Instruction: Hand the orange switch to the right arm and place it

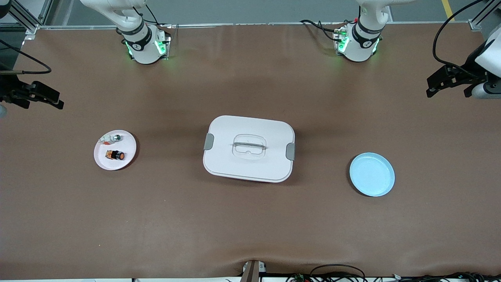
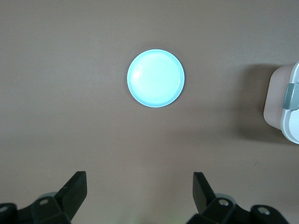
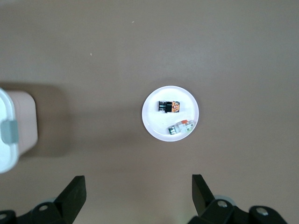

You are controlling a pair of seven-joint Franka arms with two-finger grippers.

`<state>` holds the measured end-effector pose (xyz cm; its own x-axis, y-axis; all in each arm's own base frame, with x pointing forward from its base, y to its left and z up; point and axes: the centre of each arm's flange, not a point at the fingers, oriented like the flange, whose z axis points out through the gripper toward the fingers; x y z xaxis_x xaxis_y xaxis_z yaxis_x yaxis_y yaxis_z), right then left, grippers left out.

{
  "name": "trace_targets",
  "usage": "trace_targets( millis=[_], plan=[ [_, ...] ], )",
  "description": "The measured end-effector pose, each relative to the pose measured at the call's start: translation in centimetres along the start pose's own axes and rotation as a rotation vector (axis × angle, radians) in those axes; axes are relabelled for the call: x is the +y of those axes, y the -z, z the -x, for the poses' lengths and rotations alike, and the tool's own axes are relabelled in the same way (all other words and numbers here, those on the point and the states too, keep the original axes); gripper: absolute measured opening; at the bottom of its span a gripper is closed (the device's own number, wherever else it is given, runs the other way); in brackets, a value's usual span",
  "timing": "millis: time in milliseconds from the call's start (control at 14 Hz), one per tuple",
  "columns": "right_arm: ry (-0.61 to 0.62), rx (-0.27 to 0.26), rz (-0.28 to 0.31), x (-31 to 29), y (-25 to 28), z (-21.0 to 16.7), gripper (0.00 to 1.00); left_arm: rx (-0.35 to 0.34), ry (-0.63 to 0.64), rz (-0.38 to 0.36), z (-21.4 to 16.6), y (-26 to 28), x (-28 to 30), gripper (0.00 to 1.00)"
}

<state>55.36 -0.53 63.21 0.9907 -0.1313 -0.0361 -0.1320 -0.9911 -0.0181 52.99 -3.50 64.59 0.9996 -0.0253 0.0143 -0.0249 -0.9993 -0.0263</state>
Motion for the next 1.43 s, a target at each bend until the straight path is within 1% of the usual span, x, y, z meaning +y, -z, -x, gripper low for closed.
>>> trace_targets(
  millis=[143,215,287,358,502,645,1147,1433],
  plan=[
    [-0.082,0.013,0.005,-2.2,0.5,0.4,1.00,0.000,0.000,0.000,0.0,0.0,0.0,1.00],
    [-0.095,0.018,0.007,-2.6,0.7,0.6,1.00,0.001,0.000,0.000,0.0,0.0,0.0,1.00],
    [-0.086,0.026,0.011,-2.4,1.1,0.7,1.00,0.001,0.000,0.000,0.0,0.0,0.0,1.00],
    [-0.046,0.035,0.016,-1.7,1.6,0.8,1.00,0.002,0.000,0.000,0.0,0.1,0.0,1.00],
    [0.016,0.036,0.018,0.9,2.2,1.0,1.00,0.002,0.000,0.000,0.0,0.1,0.0,1.00],
    [0.024,0.027,0.017,2.8,2.4,1.1,1.00,0.002,0.000,0.000,0.0,0.1,0.0,1.00],
    [0.043,-0.003,0.017,2.7,1.4,1.8,1.00,0.002,0.000,0.000,0.0,0.1,0.0,1.00],
    [0.064,-0.007,0.015,2.7,0.8,3.0,1.00,0.002,0.000,0.000,0.0,0.1,0.0,1.00]
  ],
)
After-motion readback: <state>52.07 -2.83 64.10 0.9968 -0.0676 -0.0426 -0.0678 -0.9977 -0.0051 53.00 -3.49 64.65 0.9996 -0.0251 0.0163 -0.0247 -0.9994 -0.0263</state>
